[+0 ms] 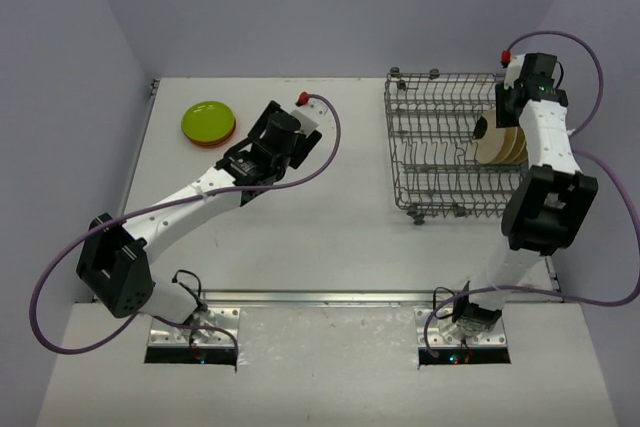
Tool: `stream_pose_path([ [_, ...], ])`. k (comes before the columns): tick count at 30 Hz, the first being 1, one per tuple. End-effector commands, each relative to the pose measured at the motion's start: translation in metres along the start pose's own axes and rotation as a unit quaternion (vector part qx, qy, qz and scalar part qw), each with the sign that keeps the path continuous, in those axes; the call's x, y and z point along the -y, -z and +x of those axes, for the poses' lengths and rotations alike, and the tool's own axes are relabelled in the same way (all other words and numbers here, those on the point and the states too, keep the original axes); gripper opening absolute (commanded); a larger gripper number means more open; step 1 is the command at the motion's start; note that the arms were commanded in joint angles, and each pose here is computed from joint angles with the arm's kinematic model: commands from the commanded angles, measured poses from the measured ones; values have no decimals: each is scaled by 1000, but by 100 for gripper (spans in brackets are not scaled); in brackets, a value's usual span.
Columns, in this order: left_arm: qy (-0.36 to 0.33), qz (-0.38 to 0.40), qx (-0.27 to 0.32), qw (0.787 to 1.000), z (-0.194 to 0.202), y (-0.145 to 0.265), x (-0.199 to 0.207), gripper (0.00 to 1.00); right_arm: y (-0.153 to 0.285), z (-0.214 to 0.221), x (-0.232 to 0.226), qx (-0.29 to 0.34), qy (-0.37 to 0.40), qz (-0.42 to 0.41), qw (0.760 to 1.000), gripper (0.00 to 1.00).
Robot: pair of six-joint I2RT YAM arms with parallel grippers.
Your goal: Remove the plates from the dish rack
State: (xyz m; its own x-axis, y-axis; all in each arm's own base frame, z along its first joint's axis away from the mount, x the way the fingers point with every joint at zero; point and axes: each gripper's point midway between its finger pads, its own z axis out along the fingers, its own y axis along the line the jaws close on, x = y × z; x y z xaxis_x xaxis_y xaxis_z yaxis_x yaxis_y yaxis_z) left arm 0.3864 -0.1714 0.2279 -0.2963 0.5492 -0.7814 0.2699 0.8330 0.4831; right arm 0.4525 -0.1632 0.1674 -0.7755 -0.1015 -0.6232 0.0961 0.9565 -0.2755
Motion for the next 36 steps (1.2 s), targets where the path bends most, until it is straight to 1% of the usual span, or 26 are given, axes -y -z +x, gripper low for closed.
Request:
stream_pose_path([
  [1,24,-13,29,999,-29,3,-12,74,-7,-30,18,33,6,35,999,33],
  [15,24,-14,31,999,-35,3,-15,75,-52,-12,16,-2,15,44,999,31],
  [18,24,-16,30,999,-34,2,-15,75,-49,-13,14,2,11,38,999,21],
  [21,23,-17,29,999,-34,2,-15,75,-40,-18,14,12,7,36,999,10],
  [25,24,-18,27,999,-37,1,-15,75,-4,-41,24,52,6,46,998,0],
  [28,25,-23,28,999,-42,1,-19,76,27,-63,34,91,9,60,994,0],
  [31,28,-32,31,999,-46,2,-23,79,53,-84,46,129,15,83,988,0],
  [34,36,-49,36,997,-53,4,-33,85,93,-112,57,186,11,98,978,0],
  [36,50,-48,43,997,-60,6,-39,89,121,-126,52,223,7,78,972,0],
])
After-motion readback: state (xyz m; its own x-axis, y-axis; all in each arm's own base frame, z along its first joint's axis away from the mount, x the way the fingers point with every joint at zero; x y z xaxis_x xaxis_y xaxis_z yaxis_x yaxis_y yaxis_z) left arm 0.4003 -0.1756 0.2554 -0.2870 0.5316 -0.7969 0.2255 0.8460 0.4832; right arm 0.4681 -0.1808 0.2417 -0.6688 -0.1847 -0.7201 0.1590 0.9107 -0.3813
